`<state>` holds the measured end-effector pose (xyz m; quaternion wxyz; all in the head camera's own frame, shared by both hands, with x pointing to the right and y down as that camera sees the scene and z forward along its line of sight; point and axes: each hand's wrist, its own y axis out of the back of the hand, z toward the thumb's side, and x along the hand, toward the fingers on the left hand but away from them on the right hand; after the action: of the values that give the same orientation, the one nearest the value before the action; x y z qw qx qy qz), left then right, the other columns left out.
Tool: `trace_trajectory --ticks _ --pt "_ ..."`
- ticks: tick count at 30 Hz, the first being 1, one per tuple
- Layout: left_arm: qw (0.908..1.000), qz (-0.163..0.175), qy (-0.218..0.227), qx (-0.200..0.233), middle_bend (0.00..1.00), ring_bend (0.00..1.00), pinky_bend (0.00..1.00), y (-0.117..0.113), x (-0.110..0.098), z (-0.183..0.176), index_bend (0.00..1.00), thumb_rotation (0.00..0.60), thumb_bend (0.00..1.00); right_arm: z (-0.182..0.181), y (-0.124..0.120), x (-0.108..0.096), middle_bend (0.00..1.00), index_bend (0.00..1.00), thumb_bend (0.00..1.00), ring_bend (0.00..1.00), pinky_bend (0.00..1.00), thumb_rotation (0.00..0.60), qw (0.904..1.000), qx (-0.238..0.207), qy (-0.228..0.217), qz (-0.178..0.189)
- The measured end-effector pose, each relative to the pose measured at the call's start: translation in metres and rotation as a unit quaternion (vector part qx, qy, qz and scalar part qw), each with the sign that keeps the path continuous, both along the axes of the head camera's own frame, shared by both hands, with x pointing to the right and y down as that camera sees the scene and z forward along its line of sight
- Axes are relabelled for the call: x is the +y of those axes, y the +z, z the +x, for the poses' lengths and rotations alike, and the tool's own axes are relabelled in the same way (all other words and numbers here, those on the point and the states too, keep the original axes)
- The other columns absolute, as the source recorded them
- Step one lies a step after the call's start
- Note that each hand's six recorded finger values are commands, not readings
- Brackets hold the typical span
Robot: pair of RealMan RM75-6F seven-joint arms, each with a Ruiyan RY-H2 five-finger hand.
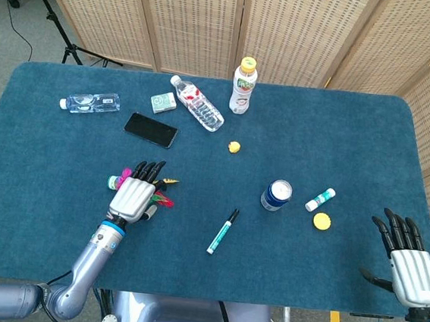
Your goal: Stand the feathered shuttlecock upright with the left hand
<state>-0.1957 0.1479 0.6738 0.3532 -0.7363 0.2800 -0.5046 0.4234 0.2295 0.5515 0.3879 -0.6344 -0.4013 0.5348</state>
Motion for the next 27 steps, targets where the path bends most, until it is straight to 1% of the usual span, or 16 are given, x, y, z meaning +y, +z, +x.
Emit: trace_trajectory --ticks 5,14,17,20,27 --pt "1.0000 0.006 0.001 -0.004 0.00 0.00 0.00 0.001 0.001 0.002 0.46 0.600 0.35 -0.001 -0.001 0.001 0.00 0.10 0.04 0.00 0.00 0.600 1.0000 -0.003 -0.002 0.003" --pt "0.9997 0.010 0.002 -0.023 0.00 0.00 0.00 0.009 -0.002 0.001 0.48 0.600 0.36 -0.001 -0.004 0.002 0.00 0.10 0.04 0.00 0.00 0.600 0.9999 -0.009 -0.004 0.009" --pt "0.9997 0.007 0.002 -0.023 0.00 0.00 0.00 0.012 -0.001 0.002 0.52 0.600 0.37 -0.002 -0.004 0.002 0.00 0.10 0.04 0.00 0.00 0.600 0.9999 -0.011 -0.004 0.011" --pt "0.9998 0.011 0.001 -0.019 0.00 0.00 0.00 0.011 -0.001 0.004 0.57 0.600 0.40 -0.002 -0.004 0.001 0.00 0.10 0.03 0.00 0.00 0.600 0.9998 -0.011 -0.005 0.013" --pt "0.9997 0.020 -0.005 -0.014 0.00 0.00 0.00 0.008 -0.002 0.003 0.62 0.600 0.43 -0.003 -0.004 0.002 0.00 0.10 0.03 0.00 0.00 0.600 0.9998 -0.010 -0.008 0.014"
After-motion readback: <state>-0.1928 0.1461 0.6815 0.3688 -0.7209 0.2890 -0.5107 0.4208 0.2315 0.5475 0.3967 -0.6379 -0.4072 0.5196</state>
